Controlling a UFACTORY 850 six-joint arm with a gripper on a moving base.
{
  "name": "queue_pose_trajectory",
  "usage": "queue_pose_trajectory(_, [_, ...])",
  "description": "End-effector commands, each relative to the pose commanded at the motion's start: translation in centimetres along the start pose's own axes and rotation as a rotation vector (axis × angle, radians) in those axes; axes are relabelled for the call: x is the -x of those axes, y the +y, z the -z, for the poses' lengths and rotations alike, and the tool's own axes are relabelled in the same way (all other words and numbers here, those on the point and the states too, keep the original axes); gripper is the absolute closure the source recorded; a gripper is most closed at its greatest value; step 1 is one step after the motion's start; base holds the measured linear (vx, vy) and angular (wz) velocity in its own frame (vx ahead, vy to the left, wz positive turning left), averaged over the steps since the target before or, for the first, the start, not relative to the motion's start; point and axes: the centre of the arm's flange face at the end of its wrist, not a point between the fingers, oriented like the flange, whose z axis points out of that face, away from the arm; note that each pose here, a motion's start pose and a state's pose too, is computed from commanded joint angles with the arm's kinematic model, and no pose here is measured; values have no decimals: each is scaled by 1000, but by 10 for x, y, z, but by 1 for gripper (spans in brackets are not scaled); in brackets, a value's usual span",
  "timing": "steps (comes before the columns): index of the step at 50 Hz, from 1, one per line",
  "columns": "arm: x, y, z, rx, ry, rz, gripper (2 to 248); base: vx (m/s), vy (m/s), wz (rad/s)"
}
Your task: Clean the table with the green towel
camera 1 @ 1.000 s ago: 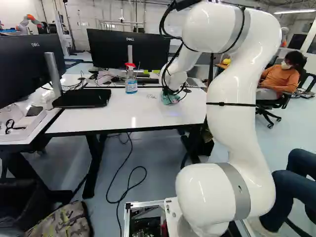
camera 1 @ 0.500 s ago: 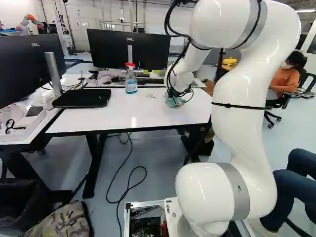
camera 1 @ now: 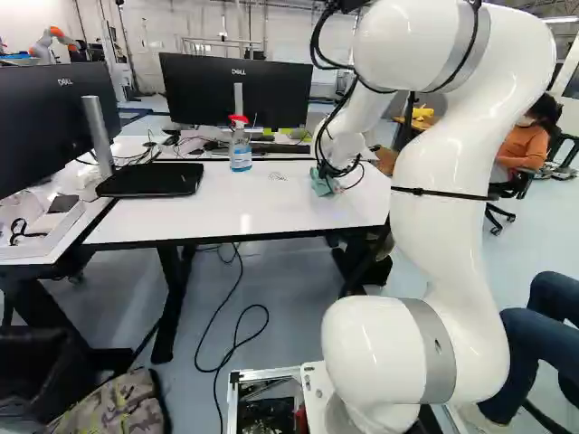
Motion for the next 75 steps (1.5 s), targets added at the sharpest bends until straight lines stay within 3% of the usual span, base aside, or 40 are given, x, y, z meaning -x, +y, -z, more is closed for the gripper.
queue_pose_trajectory(19, [-22, 8, -29, 9, 25, -8, 213, 0, 0, 0])
queue_pose_trajectory(37, [-41, 2, -56, 2, 52, -2, 213, 0, 0, 0])
queue_pose_trajectory(55, [-51, -24, -71, -26, 68, 23, 213, 0, 0, 0])
queue_pose_trajectory(75, [-52, -59, -72, -64, 71, 55, 213, 0, 0, 0])
